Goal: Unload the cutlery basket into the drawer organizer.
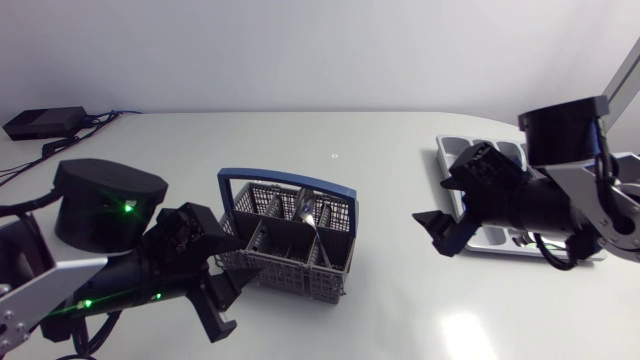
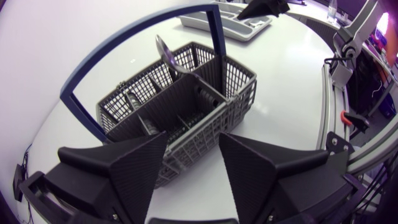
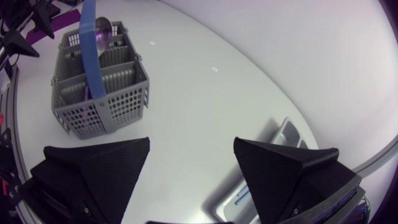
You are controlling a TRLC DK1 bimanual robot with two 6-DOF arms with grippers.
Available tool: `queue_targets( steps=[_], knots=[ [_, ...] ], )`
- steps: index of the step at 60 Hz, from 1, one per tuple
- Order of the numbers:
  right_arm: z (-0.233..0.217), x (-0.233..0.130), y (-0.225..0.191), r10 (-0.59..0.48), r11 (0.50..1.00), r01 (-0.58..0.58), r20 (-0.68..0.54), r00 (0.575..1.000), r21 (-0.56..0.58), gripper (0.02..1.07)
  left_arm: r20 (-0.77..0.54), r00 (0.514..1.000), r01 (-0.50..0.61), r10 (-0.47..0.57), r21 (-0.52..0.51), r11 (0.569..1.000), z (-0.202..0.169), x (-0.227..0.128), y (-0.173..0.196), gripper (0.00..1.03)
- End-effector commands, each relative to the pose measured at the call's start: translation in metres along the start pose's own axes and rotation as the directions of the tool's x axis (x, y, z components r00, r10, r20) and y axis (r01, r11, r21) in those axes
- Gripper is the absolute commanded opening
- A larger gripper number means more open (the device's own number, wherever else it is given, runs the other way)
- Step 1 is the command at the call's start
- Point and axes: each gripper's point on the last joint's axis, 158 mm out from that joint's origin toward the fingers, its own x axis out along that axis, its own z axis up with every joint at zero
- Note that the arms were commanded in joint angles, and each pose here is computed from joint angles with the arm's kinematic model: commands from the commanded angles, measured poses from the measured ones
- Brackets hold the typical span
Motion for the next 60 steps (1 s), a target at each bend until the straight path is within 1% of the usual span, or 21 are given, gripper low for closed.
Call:
queue_targets(
  steps=[1, 5, 9, 10, 17, 19, 22, 24, 30, 37, 46, 60],
  knots=[
    [0.012, 0.014, 0.014, 0.048, 0.997, -0.047, -0.009, 0.999, 0.053, 0.92, -0.068, 0.998, 0.019, -0.017, 0.032, 0.999, -0.032, 0.004, -0.005, 0.42],
    [0.021, 0.024, 0.020, 0.073, 0.995, -0.073, -0.003, 0.997, 0.069, 0.84, -0.082, 0.997, 0.014, -0.012, 0.032, 0.999, -0.042, 0.005, -0.003, 0.35],
    [0.029, 0.031, 0.027, 0.106, 0.991, -0.106, 0.005, 0.994, 0.084, 0.73, -0.094, 0.996, 0.014, -0.011, 0.035, 0.999, -0.050, 0.006, 0.000, 0.26],
    [0.031, 0.033, 0.029, 0.118, 0.989, -0.119, 0.009, 0.993, 0.091, 0.68, -0.096, 0.995, 0.014, -0.010, 0.035, 0.999, -0.052, 0.007, 0.001, 0.24],
    [0.043, 0.038, 0.036, 0.174, 0.978, -0.177, 0.035, 0.984, 0.111, 0.41, -0.090, 0.996, -0.016, 0.019, 0.035, 0.999, -0.063, 0.012, 0.012, 0.16],
    [0.047, 0.038, 0.038, 0.190, 0.974, -0.194, 0.043, 0.981, 0.116, 0.35, -0.088, 0.996, -0.026, 0.029, 0.037, 0.999, -0.065, 0.014, 0.016, 0.16],
    [0.055, 0.038, 0.041, 0.220, 0.965, -0.226, 0.059, 0.974, 0.131, 0.22, -0.089, 0.995, -0.046, 0.049, 0.029, 0.998, -0.068, 0.017, 0.024, 0.12],
    [0.058, 0.038, 0.041, 0.233, 0.962, -0.239, 0.062, 0.971, 0.134, 0.19, -0.091, 0.994, -0.054, 0.056, 0.025, 0.998, -0.069, 0.018, 0.027, 0.11],
    [0.074, 0.037, 0.046, 0.298, 0.936, -0.310, 0.089, 0.950, 0.167, 0.18, -0.091, 0.993, -0.068, 0.069, 0.010, 0.998, -0.071, 0.024, 0.036, 0.11],
    [0.081, 0.042, 0.058, 0.365, 0.907, -0.375, 0.085, 0.927, 0.194, 0.17, -0.094, 0.992, -0.087, 0.086, -0.006, 0.996, -0.074, 0.031, 0.047, 0.11],
    [0.077, 0.038, 0.093, 0.475, 0.861, -0.477, 0.057, 0.878, 0.180, 0.17, -0.069, 0.991, -0.117, 0.116, -0.015, 0.993, -0.066, 0.043, 0.063, 0.11],
    [0.067, 0.011, 0.127, 0.538, 0.832, -0.536, 0.025, 0.842, 0.143, 0.16, -0.038, 0.990, -0.138, 0.137, -0.039, 0.990, -0.048, 0.064, 0.091, 0.11]
  ],
)
